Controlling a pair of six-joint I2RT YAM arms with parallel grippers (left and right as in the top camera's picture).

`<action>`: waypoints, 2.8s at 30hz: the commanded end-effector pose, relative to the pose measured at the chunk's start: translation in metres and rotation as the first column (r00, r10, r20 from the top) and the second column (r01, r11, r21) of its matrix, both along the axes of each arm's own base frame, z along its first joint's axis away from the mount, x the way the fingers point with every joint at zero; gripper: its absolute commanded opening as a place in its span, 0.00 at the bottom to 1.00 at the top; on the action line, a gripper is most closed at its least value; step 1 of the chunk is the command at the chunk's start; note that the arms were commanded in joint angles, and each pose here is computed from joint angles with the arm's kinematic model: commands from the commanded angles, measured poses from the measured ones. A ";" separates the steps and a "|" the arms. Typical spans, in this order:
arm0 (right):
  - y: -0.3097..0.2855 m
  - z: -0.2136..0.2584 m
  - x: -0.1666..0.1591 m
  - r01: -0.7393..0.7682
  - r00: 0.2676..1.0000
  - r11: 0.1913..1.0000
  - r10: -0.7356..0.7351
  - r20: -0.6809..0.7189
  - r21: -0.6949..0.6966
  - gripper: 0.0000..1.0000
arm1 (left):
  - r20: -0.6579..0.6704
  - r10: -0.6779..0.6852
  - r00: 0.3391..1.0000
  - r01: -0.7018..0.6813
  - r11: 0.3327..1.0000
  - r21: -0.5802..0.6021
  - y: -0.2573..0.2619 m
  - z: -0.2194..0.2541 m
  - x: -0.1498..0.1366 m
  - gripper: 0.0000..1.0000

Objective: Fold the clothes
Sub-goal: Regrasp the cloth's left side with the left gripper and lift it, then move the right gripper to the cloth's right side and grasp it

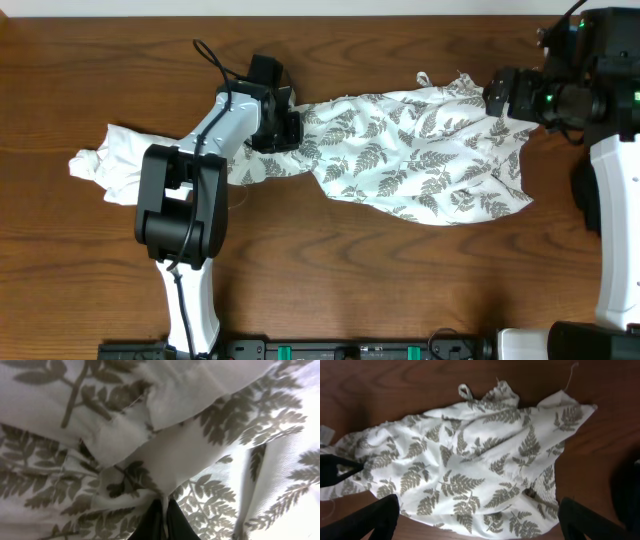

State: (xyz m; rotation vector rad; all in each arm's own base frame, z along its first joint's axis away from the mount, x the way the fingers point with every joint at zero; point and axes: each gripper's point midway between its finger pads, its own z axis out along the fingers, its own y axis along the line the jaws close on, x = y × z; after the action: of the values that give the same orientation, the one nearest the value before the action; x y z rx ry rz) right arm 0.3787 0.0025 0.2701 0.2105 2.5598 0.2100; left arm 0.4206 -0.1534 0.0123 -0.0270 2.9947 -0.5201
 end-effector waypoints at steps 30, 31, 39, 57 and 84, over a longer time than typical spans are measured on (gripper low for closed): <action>0.103 -0.177 -0.017 -0.289 0.953 0.911 0.303 -0.003 0.294 0.98 | 0.851 0.120 0.510 -0.148 0.988 -0.050 0.073 0.442 -0.082 0.06; 0.108 -0.183 -0.020 -0.301 0.948 0.907 0.317 -0.006 0.295 0.98 | 0.852 0.117 0.511 -0.142 0.989 -0.051 0.070 0.442 -0.083 0.06; 0.146 -0.237 -0.038 -0.408 0.893 0.865 0.445 -0.070 0.292 0.91 | 0.851 0.092 0.517 -0.095 0.994 -0.050 0.054 0.442 -0.087 0.06; 0.194 -0.276 -0.071 -0.504 0.805 0.803 0.570 -0.165 0.318 0.28 | 0.847 0.067 0.527 -0.084 0.996 -0.027 0.053 0.438 -0.089 0.06; 0.018 0.060 -0.002 -0.032 0.868 0.969 0.148 0.474 -0.244 0.01 | 0.839 0.048 0.542 -0.113 0.993 0.017 0.059 0.429 -0.082 0.08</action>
State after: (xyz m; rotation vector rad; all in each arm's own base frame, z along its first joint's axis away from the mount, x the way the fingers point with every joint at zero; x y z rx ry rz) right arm 0.3754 0.0660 0.3090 -0.1585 2.1077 0.2043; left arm 0.3358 -0.0957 0.4390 0.0602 2.0336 -0.3059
